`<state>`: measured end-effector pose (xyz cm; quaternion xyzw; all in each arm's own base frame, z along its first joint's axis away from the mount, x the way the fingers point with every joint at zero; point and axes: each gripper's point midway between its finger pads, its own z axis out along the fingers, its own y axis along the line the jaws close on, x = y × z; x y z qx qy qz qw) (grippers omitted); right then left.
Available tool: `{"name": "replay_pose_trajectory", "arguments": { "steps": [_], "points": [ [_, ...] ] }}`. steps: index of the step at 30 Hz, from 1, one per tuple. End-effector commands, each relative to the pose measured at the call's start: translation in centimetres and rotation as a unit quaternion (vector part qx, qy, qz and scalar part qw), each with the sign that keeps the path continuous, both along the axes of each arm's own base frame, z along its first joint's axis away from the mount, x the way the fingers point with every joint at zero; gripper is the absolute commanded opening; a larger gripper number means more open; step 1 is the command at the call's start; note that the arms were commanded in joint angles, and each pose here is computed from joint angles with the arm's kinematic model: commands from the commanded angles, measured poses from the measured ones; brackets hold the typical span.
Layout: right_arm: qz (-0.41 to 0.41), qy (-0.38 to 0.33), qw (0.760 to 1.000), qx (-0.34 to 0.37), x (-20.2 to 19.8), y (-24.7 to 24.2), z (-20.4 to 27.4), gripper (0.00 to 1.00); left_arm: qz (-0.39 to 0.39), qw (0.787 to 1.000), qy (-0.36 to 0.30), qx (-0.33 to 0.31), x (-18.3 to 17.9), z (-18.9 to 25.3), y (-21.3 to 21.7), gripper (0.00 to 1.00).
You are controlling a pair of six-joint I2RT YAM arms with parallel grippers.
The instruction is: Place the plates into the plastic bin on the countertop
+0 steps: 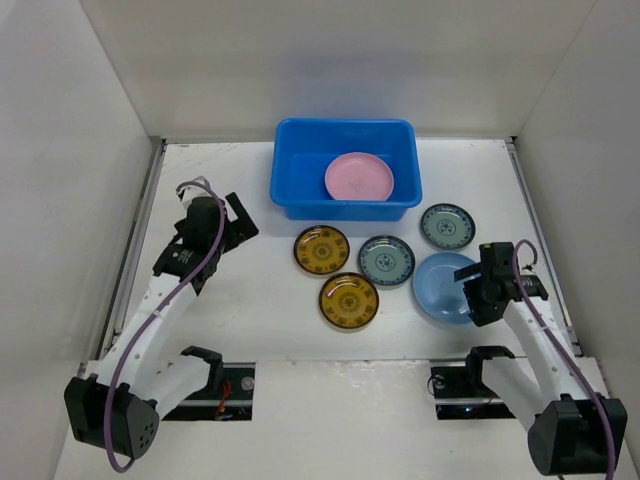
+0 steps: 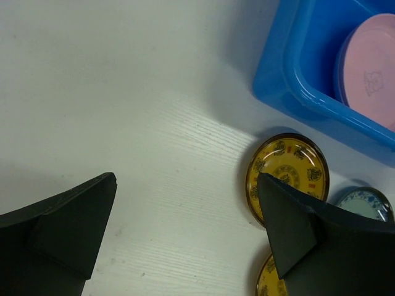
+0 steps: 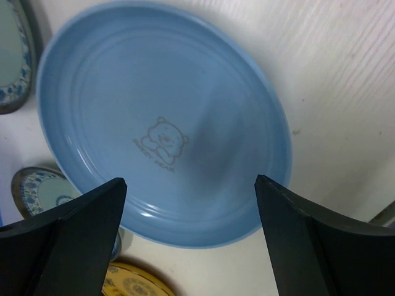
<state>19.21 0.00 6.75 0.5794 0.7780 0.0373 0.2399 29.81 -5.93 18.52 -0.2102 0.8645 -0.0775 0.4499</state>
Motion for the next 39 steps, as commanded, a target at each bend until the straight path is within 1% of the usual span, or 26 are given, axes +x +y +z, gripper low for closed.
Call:
{"name": "replay_pose_trajectory", "arguments": {
  "steps": [1,4,7,14,16,19,22,27,31,33,35,38,39],
  "points": [
    [-0.029,0.039,0.998,0.031,-1.7,1.4,-1.0,0.91,0.000,1.000,-0.008,-0.027,-0.6,0.6,-0.4,1.00],
    [-0.021,0.073,0.996,0.038,-3.1,2.3,-1.6,0.90,-0.001,0.999,-0.001,-0.033,-1.3,0.3,-0.2,1.00],
    [-0.016,0.093,0.995,0.039,-4.2,2.6,-2.0,0.90,0.002,0.999,-0.001,-0.040,-1.8,0.3,0.0,1.00],
    [0.001,0.114,0.993,0.034,-5.7,2.6,-1.8,0.89,0.006,0.999,0.011,-0.047,-2.6,-0.5,0.4,1.00],
    [0.000,0.108,0.994,0.035,-5.9,2.7,-1.5,0.88,0.005,0.999,0.015,-0.050,-2.8,-0.7,0.4,1.00],
    [0.004,0.099,0.995,0.032,-5.9,2.5,-2.0,0.81,0.006,0.998,0.020,-0.051,-2.9,-1.1,0.4,1.00],
    [-0.008,0.102,0.994,0.045,-5.8,2.9,-3.2,0.73,0.006,0.998,0.026,-0.050,-3.2,-1.3,0.4,1.00],
    [-0.022,0.097,0.994,0.044,-4.7,2.9,-4.1,0.64,0.009,0.999,0.025,-0.046,-3.5,-1.1,0.8,1.00],
    [-0.032,0.081,0.995,0.046,-3.2,2.9,-4.5,0.49,0.015,0.998,0.026,-0.048,-3.7,-1.2,1.2,1.00],
    [-0.036,0.071,0.996,0.039,-2.3,2.7,-4.3,0.40,0.017,0.998,0.026,-0.048,-3.8,-1.2,1.3,1.00],
    [-0.038,0.070,0.996,0.035,-1.7,2.6,-4.1,0.27,0.017,0.998,0.027,-0.047,-3.9,-1.3,1.3,1.00],
    [-0.047,0.069,0.996,0.029,-1.3,2.4,-3.3,0.03,0.019,0.998,0.026,-0.046,-4.1,-1.2,1.5,1.00],
    [-0.050,0.067,0.996,0.028,-1.4,2.4,-2.8,0.00,0.019,0.998,0.026,-0.046,-4.1,-1.2,1.5,1.00]
  ]
}}
